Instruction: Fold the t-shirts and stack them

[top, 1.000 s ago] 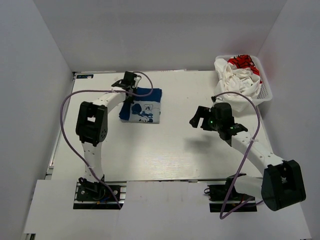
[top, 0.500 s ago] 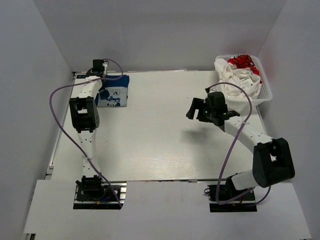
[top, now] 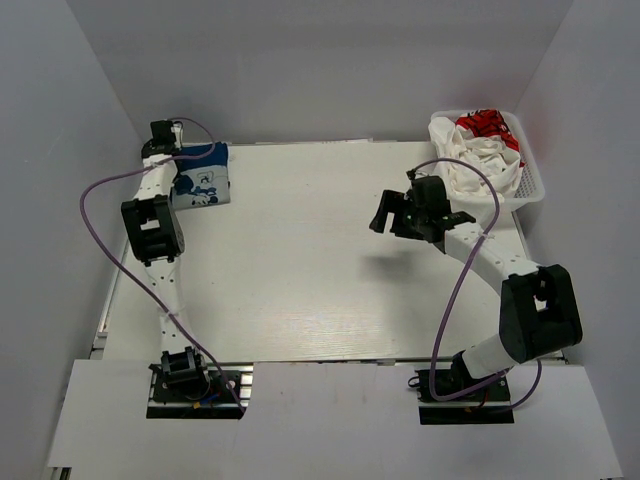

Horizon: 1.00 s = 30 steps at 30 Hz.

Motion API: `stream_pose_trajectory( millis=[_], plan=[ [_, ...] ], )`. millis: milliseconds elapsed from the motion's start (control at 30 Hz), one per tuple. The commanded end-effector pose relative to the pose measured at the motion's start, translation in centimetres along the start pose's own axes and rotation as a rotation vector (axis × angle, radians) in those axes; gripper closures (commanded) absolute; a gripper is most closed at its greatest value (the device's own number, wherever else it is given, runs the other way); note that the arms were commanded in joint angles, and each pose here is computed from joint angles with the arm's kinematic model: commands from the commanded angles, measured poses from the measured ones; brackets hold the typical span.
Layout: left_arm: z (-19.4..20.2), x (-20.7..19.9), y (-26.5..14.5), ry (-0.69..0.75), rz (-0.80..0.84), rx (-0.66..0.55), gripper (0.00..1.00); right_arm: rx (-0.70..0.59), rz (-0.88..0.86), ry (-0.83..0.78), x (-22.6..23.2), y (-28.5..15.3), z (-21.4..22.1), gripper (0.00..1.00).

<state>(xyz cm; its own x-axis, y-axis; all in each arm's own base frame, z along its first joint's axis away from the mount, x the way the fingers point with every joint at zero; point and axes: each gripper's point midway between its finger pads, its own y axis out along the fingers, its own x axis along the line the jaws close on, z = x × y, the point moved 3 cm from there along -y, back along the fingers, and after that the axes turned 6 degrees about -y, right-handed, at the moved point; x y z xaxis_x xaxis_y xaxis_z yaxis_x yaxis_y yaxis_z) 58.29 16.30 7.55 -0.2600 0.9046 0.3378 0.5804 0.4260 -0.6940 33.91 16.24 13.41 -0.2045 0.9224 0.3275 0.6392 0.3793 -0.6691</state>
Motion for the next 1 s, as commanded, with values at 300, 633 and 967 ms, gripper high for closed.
stream_pose_trajectory(
  millis=[300, 633, 967],
  plan=[
    [-6.1, 4.4, -2.4, -0.143, -0.099, -0.2, 0.0, -0.043, -0.029, -0.017, 0.8, -1.3, -1.2, 0.1],
    [-7.0, -0.2, -11.6, -0.275, 0.287, -0.197, 0.0, -0.071, -0.09, -0.003, 1.5, -2.7, -0.5, 0.1],
    [0.9, -3.8, -8.3, -0.212, 0.448, 0.036, 0.0, -0.166, -0.063, -0.007, 1.0, -4.7, -0.8, 0.1]
  ],
)
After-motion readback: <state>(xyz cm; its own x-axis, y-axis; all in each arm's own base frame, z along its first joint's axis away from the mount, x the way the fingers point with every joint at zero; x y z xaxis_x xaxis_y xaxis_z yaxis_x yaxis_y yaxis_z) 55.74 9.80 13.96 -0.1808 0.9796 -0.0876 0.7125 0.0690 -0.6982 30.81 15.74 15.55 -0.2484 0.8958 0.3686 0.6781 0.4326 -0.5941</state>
